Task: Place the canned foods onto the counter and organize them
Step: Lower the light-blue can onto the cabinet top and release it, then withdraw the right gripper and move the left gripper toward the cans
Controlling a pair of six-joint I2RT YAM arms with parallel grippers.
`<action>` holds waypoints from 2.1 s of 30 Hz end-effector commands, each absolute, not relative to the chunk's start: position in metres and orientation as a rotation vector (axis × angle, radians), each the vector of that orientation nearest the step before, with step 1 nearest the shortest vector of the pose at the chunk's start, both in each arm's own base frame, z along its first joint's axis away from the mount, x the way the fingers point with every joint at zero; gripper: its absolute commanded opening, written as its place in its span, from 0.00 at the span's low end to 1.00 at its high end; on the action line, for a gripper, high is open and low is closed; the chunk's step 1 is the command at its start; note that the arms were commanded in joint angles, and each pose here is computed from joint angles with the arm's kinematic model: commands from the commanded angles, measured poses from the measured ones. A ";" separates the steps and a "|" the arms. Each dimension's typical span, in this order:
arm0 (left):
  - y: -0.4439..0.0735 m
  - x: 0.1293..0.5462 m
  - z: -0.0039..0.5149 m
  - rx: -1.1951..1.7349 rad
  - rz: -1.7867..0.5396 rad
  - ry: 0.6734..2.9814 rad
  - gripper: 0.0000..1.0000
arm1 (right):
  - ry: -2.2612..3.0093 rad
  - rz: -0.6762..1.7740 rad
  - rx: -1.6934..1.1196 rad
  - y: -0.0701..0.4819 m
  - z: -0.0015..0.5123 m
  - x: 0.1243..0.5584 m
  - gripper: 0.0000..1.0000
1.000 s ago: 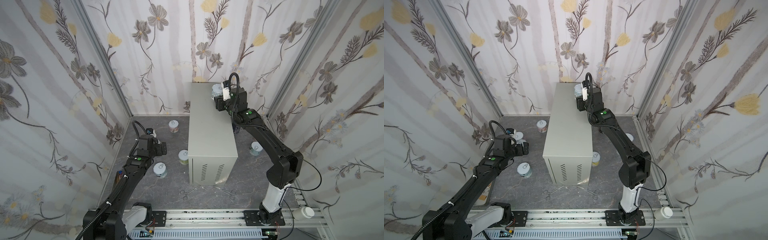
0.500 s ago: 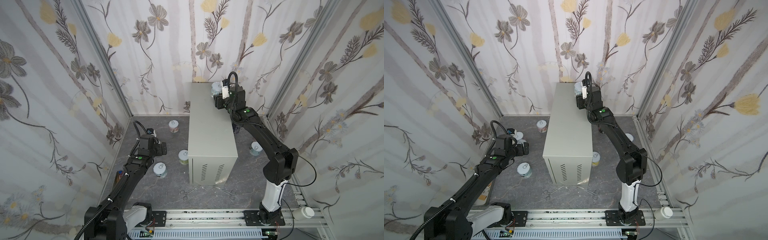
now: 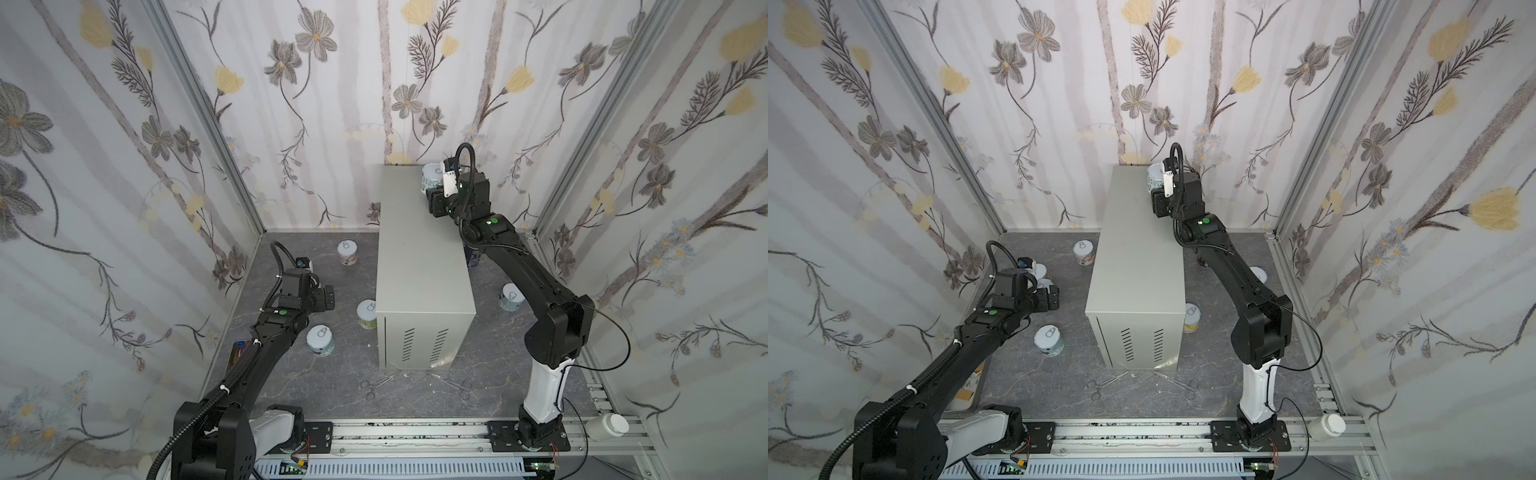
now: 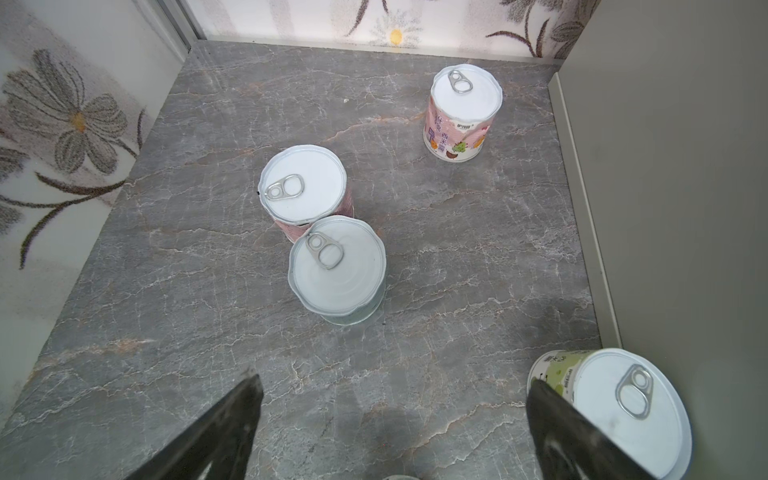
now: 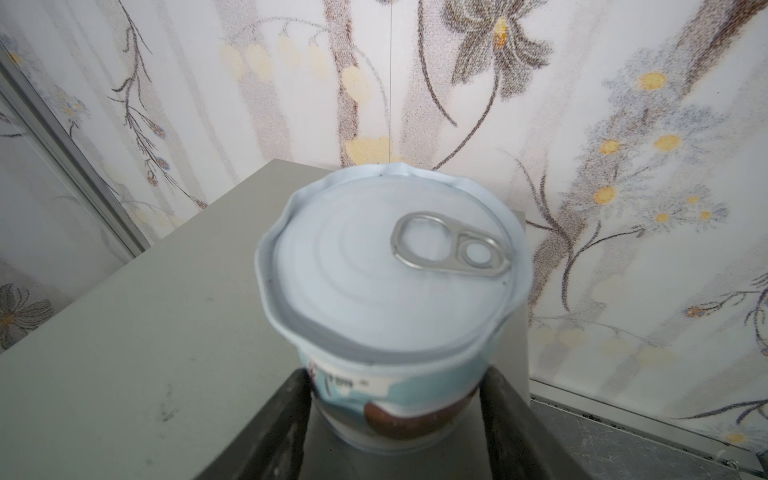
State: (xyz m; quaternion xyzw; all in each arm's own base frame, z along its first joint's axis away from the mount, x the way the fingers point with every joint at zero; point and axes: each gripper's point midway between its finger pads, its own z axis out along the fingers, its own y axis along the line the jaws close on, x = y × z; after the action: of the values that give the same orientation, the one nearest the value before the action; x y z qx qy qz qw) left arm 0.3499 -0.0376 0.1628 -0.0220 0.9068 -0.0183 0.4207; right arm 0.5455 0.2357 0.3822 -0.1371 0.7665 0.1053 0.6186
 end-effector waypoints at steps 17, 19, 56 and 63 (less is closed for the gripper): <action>-0.034 0.352 0.170 -0.065 -0.025 2.237 1.00 | 1.752 0.266 -0.359 0.245 0.380 0.543 0.65; -0.034 0.351 0.170 -0.067 -0.028 2.240 1.00 | 1.748 0.268 -0.355 0.244 0.380 0.542 0.65; -0.035 0.267 0.144 -0.701 -0.277 2.352 1.00 | 1.578 0.276 -0.192 0.138 0.378 0.421 1.00; -0.048 0.251 0.137 -0.703 -0.350 2.295 1.00 | 1.594 0.245 -0.097 0.093 0.343 0.413 1.00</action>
State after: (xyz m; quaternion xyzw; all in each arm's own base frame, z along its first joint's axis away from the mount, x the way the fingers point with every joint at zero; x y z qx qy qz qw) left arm 0.2476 -0.0452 0.1359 -0.2420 0.9012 -0.1186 0.3394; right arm 0.4188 0.1060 0.3266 -0.0633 0.7404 0.1031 0.6612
